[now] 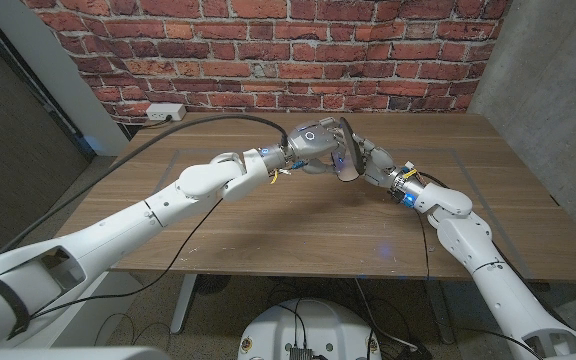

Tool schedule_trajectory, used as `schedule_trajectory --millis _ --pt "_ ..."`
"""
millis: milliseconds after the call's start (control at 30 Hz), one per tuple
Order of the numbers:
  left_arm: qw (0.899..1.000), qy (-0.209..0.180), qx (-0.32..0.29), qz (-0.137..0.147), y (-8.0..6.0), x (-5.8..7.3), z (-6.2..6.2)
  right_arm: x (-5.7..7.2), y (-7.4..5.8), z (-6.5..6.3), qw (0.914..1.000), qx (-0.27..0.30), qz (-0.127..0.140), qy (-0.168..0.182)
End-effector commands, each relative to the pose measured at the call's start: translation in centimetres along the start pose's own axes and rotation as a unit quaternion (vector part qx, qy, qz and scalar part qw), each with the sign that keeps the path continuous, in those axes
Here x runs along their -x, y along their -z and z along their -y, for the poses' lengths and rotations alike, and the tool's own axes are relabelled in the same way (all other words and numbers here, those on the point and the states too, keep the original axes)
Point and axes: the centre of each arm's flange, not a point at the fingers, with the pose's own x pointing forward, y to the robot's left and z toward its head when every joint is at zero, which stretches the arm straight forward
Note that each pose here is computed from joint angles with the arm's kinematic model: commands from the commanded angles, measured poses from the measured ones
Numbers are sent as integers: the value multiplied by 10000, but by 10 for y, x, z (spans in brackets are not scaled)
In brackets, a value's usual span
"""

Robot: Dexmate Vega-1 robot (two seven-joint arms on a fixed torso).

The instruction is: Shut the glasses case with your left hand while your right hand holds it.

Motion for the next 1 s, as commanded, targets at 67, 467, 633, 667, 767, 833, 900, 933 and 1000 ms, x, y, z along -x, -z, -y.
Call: schedule_trajectory --millis 67,467,633,667,767,833,900,933,1000 --pt "9997 11 -260 -41 2 11 -13 -2 1 3 9999 -63 99 22" --pt "9992 -126 -342 -131 6 27 -36 1 0 6 9997 -110 166 153" --pt "9991 -121 -363 -159 8 33 -45 2 1 8 9993 -198 214 237" --pt "9990 -150 -386 -167 8 34 -47 3 2 9 9993 -198 222 240" --pt "9986 -245 -424 -200 8 39 -52 3 3 9 9991 -223 234 279" --pt "9982 -322 -440 -231 8 43 -55 3 4 10 9989 -262 233 308" --pt "9978 -414 -449 -264 8 47 -59 3 5 10 9990 -240 230 306" --pt "9974 -473 -467 -282 8 49 -60 3 5 10 9990 -231 229 311" --pt "9967 -583 -467 -309 8 52 -64 3 5 10 9989 -241 218 341"
